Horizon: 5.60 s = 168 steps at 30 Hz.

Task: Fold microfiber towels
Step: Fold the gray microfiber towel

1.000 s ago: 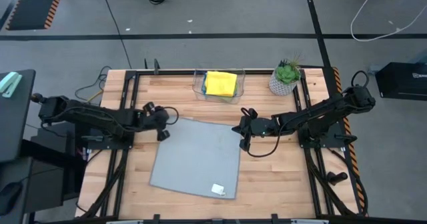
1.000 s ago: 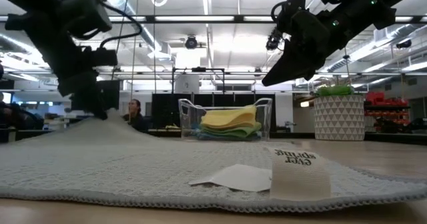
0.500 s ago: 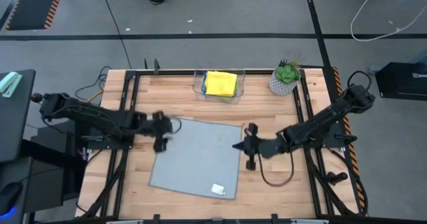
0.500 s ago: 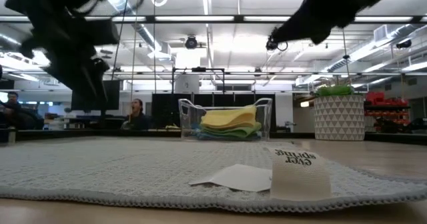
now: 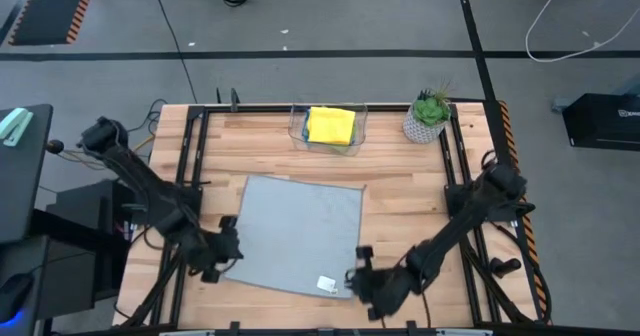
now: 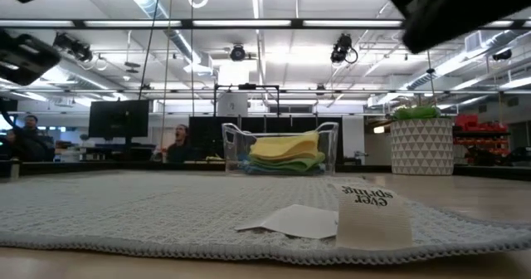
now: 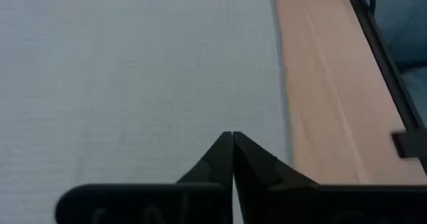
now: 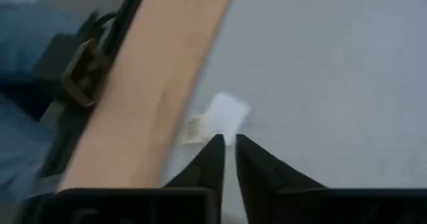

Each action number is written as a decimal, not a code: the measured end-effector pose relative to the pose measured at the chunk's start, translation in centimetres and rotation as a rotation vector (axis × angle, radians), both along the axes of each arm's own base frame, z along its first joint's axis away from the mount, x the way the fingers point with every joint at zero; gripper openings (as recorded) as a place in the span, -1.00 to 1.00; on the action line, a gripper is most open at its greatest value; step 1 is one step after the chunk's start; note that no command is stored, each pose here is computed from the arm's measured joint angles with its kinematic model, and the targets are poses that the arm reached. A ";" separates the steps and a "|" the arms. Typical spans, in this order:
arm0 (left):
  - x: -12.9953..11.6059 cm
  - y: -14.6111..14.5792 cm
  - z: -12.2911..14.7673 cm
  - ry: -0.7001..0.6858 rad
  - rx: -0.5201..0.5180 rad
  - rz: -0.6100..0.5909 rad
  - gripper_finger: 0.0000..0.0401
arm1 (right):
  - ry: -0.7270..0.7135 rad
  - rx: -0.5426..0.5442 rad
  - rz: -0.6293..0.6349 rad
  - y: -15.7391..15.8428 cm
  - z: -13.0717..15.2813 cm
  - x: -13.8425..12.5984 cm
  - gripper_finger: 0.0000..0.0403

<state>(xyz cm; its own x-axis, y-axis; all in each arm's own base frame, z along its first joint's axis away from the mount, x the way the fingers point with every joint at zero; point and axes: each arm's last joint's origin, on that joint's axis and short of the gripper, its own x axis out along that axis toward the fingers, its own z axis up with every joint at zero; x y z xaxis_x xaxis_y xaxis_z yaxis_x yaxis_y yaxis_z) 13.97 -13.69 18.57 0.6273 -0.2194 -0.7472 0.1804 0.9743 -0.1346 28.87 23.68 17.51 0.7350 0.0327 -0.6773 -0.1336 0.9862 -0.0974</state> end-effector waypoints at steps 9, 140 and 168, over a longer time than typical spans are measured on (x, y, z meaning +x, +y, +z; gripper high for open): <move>-0.5 -3.0 -1.5 0.068 -0.025 0.031 -0.57 | 0.119 -0.016 -0.009 4.4 -1.5 0.3 -0.28; 1.7 6.1 -3.8 -0.058 0.274 0.939 -0.99 | 0.305 -0.056 -0.926 -13.0 -2.1 -1.2 -0.99; 2.1 8.1 -3.1 0.123 0.448 0.832 0.02 | 0.429 -0.140 -0.960 -16.4 -1.3 -0.7 -0.28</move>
<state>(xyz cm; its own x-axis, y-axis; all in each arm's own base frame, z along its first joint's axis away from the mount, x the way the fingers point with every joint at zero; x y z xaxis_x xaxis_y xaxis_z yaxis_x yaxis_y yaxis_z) 16.05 -5.59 15.42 0.3649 0.5846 -0.7246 -0.5843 0.7497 0.3106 28.21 7.30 16.24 0.1098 -0.5332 -0.8389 0.6448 0.6805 -0.3481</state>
